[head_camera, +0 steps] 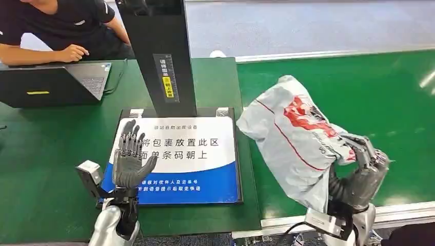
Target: Moved the parcel from conveyor to table for the left to box.
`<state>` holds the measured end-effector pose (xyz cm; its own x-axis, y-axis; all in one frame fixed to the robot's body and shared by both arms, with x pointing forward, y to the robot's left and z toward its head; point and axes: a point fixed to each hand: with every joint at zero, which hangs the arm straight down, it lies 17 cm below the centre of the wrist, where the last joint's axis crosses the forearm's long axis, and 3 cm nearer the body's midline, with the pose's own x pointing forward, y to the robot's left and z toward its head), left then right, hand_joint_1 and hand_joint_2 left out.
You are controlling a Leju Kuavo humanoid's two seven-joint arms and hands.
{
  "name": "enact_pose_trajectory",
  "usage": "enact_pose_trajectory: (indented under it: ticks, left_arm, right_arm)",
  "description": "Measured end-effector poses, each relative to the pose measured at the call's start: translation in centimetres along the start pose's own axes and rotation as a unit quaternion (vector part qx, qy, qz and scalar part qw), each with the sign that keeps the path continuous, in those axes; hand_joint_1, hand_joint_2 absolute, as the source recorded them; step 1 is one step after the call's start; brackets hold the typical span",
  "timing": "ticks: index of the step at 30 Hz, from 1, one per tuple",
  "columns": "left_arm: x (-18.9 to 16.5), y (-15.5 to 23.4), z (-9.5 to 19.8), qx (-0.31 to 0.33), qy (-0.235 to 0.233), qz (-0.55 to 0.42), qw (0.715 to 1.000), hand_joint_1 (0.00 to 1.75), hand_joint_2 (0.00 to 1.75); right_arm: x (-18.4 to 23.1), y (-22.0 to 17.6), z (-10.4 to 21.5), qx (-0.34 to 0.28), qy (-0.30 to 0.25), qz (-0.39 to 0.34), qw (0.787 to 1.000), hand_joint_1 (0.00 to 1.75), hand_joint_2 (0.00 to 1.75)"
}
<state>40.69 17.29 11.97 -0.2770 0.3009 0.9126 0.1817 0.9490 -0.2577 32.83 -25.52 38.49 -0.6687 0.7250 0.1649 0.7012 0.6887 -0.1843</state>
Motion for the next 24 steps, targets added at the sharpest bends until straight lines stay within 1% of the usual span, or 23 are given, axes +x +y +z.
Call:
enact_pose_trajectory:
  ticks: [3,6,8,9,10,14,17,20,22,24]
  left_arm:
    - [-0.1,-0.5,-0.2,-0.006,0.000,0.002,1.000,0.00,1.75]
    - [0.0,-0.7,-0.6,-0.008,-0.004,0.003,1.000,0.00,1.75]
    - [-0.1,-0.9,-0.7,-0.009,-0.004,0.005,1.000,0.00,1.75]
    - [-0.2,-1.0,-0.8,-0.010,-0.003,0.006,1.000,0.00,1.75]
    - [-0.3,-1.2,-0.8,-0.011,-0.002,0.007,1.000,0.00,1.75]
    - [-0.7,-1.1,-0.7,-0.007,0.002,0.010,1.000,0.00,1.75]
    - [-0.9,-1.0,-0.6,-0.004,0.004,0.011,1.000,0.00,1.75]
    - [-1.1,-0.8,-0.4,-0.001,0.007,0.013,1.000,0.00,1.75]
    - [-1.2,-0.7,-0.3,0.001,0.007,0.013,1.000,0.00,1.75]
    - [-1.3,-0.3,0.1,0.005,0.007,0.010,1.000,0.00,1.75]
  right_arm:
    - [0.9,3.1,-1.2,0.002,-0.004,-0.056,0.998,1.75,1.75]
    - [2.7,7.3,-1.3,0.038,-0.020,-0.101,0.994,1.75,1.75]
    - [3.8,10.5,-0.5,0.077,-0.025,-0.136,0.987,1.75,1.75]
    - [4.5,12.8,0.7,0.110,-0.021,-0.159,0.981,1.75,1.75]
    - [4.8,14.2,1.4,0.130,-0.017,-0.174,0.976,1.75,1.75]
    - [5.3,19.5,5.4,0.209,0.004,-0.209,0.955,1.75,1.75]
    - [5.1,21.4,7.9,0.247,0.022,-0.219,0.944,1.75,1.75]
    - [4.1,23.2,9.6,0.279,0.053,-0.242,0.928,1.75,1.75]
    - [3.2,24.5,12.3,0.319,0.085,-0.260,0.907,1.75,1.75]
    - [2.0,26.4,15.1,0.380,0.108,-0.259,0.881,1.75,1.75]
